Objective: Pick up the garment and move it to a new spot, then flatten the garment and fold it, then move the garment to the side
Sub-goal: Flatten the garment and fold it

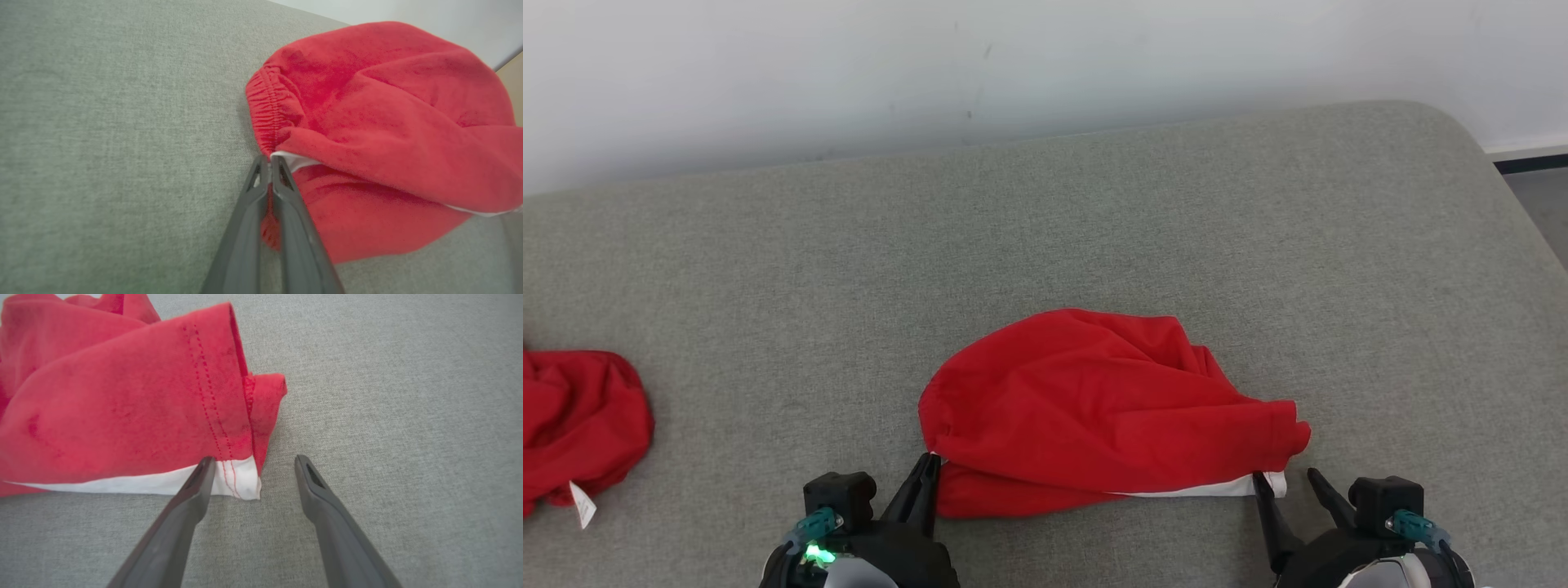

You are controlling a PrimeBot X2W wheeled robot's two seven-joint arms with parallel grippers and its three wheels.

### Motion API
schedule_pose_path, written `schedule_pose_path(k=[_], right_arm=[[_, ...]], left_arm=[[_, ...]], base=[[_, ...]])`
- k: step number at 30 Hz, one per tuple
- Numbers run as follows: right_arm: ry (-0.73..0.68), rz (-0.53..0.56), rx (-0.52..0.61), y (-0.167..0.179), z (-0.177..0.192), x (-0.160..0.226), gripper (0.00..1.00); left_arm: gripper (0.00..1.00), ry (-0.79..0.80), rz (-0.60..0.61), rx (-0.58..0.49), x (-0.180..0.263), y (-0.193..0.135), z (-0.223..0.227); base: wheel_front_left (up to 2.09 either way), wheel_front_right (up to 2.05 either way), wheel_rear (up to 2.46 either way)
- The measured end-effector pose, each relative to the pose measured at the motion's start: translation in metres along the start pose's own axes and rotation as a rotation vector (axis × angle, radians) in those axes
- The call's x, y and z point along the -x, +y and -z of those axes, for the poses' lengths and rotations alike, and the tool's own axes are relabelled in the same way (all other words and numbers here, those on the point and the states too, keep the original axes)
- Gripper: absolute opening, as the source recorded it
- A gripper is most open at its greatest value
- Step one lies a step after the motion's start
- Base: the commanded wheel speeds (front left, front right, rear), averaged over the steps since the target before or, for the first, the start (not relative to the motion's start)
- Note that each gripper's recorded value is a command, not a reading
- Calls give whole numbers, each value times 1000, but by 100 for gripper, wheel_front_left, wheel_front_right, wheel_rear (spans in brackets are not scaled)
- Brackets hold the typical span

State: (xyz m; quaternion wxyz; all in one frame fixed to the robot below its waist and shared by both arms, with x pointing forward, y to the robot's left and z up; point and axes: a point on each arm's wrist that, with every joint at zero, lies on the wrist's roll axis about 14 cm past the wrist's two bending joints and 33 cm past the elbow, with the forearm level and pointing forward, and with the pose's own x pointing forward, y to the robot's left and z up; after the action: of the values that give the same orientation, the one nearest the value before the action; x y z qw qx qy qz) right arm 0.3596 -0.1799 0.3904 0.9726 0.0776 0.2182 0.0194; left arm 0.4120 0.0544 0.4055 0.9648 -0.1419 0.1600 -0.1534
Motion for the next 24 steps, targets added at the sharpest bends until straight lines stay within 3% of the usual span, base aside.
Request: schedule_pose_path(k=[15, 16, 18, 19, 24], right_arm=[[65, -43, -12, 14, 14, -1, 100], [71, -44, -12, 15, 16, -1, 85], [74, -46, -11, 15, 16, -1, 36], [74, -46, -11, 16, 16, -1, 0], [48, -50, -9, 17, 11, -1, 0]], left_arm=[[0, -25, 6, -4, 0, -2, -8], [0, -26, 6, -4, 0, -2, -8], [0, -28, 8, -7, 0, -3, -9], [0, -28, 9, -8, 1, -3, -9], [0, -38, 11, -5, 2, -3, -11]], base=[[0, 0, 0], [0, 0, 0], [0, 0, 0], [0, 0, 0], [0, 0, 0]])
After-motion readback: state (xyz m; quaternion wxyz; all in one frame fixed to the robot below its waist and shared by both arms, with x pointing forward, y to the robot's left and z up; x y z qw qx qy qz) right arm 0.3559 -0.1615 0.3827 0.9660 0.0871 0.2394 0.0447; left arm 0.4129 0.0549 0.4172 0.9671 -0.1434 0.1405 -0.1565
